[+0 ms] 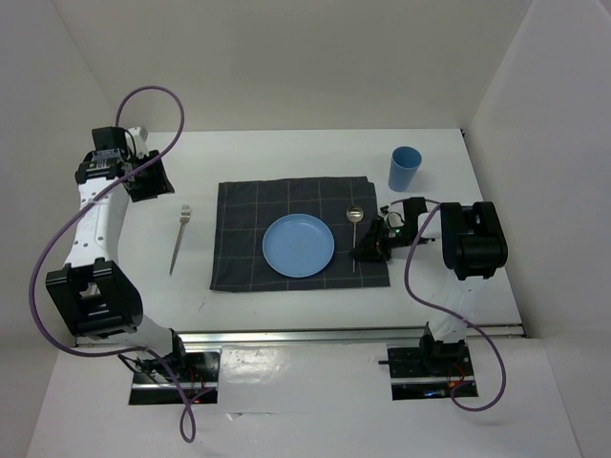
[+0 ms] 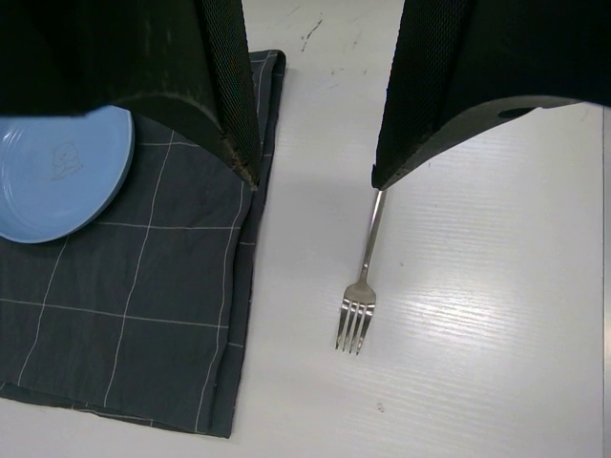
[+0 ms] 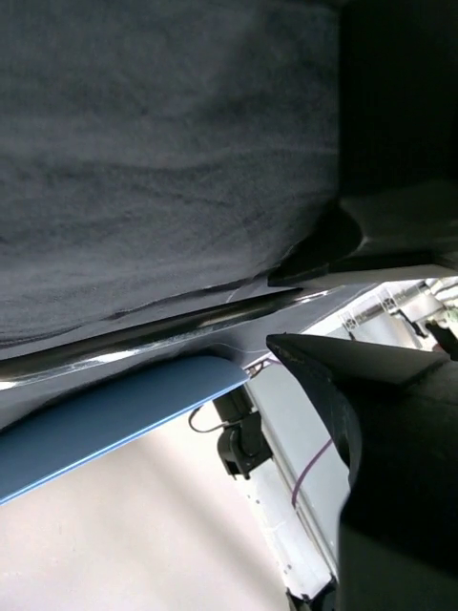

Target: Set the dinner table for one person

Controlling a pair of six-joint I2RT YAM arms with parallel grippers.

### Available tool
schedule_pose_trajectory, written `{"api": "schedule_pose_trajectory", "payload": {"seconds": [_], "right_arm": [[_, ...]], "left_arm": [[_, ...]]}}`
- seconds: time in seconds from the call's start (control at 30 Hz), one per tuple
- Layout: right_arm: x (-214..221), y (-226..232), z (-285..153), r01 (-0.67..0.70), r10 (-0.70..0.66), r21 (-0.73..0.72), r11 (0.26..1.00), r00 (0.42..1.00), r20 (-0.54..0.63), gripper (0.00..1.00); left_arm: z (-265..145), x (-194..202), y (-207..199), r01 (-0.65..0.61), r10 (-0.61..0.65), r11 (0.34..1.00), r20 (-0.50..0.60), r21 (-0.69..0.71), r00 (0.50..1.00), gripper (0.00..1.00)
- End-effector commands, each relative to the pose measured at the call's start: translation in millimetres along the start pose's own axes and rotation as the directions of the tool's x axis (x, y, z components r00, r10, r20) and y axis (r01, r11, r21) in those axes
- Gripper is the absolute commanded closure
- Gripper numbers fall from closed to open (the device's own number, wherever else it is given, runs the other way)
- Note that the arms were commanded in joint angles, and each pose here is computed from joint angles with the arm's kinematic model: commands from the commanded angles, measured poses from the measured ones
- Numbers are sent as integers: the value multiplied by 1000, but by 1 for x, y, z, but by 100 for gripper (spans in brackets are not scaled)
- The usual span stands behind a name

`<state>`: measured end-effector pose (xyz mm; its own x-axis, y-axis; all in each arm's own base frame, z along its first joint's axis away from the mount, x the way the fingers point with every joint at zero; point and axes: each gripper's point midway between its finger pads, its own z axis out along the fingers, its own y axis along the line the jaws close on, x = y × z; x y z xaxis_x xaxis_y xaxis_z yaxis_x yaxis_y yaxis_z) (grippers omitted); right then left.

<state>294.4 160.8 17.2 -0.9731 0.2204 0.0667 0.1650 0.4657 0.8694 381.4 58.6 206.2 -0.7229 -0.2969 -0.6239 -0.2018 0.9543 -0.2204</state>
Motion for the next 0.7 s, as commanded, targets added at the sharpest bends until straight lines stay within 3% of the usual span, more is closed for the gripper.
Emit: {"api": "schedule_pose_trajectory", "payload": {"seconds": [0.0,0.27,0.47,0.63,0.67], "right_arm": [[-5,-4,-4,0,-1,74,997,1000,11,65],[-34,0,-22,56,-90,275,960,990,112,71],[-29,10,-13,147,-179,400,905,983,46,67],[-23,-3,-10,110,-133,448,887,991,21,67],[-24,-5,-11,109,-136,459,882,990,26,67]], "left_arm": [[-11,-12,-1,-20,18,1000,55,21,998,42],[-12,-13,2,-13,12,1000,57,15,998,42],[-11,-15,4,-7,5,1000,58,20,998,42],[-6,-10,7,-26,25,1000,38,18,999,42],[-1,-9,19,-36,38,998,28,-46,999,42]]}}
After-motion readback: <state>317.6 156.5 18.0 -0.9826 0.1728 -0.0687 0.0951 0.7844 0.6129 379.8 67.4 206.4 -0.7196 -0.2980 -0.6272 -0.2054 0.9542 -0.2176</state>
